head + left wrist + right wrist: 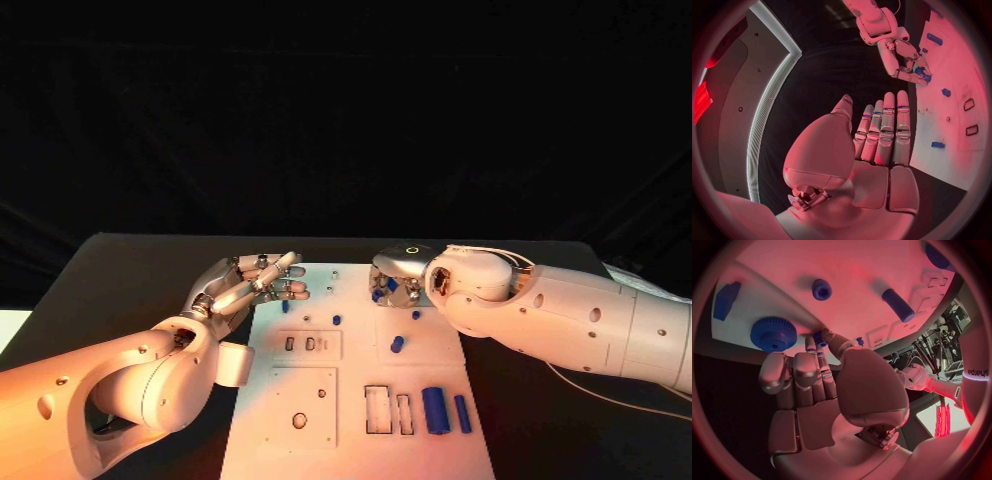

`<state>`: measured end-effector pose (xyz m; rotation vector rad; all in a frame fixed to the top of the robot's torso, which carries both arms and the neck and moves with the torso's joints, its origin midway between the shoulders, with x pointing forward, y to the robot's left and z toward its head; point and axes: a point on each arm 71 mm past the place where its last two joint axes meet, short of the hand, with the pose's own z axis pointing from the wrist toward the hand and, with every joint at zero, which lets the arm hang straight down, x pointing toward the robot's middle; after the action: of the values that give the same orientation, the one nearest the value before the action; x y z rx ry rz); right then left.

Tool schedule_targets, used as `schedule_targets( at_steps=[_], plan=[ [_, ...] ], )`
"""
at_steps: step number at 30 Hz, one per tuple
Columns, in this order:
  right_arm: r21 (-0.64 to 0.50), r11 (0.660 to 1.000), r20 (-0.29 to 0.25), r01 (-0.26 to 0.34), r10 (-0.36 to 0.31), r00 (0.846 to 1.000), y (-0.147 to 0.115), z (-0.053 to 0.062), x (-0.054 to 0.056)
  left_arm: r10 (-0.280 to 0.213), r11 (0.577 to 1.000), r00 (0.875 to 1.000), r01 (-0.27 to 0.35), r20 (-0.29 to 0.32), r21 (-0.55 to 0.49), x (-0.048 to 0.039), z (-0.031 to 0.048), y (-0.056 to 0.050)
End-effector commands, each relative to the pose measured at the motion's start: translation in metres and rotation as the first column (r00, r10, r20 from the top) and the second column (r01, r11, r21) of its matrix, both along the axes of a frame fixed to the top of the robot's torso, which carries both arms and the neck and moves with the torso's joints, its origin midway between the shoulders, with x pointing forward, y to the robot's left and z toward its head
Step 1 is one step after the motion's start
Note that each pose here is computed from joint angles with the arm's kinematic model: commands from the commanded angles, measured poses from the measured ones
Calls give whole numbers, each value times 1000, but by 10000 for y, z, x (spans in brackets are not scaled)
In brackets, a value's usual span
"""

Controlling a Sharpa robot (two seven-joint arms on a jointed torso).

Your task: Assemble the parts on the task board

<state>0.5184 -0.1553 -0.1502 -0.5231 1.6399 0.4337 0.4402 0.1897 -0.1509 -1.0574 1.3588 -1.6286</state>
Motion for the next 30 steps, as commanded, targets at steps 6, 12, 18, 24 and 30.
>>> schedule_targets(
  at_steps=[6, 12, 18, 24, 30],
  plan=[
    [102, 995, 127, 22, -35, 991, 15, 117, 9, -16, 1000, 1000, 16, -12, -10, 4, 0, -10],
    [120, 992, 144, 39, -56, 988, 54, 133, 23, -19, 1000, 1000, 19, -15, -10, 4, -3, -9],
    [141, 989, 166, 41, -65, 984, 167, 145, 68, -22, 1000, 1000, 22, -16, -11, 2, -2, -15],
    [142, 989, 175, 53, -78, 981, 270, 133, 135, -31, 999, 999, 31, -16, -14, 2, -2, -41],
    [154, 987, 188, 54, -83, 979, 367, 136, 170, -36, 999, 999, 36, -17, -16, -3, -1, -50]
  ],
)
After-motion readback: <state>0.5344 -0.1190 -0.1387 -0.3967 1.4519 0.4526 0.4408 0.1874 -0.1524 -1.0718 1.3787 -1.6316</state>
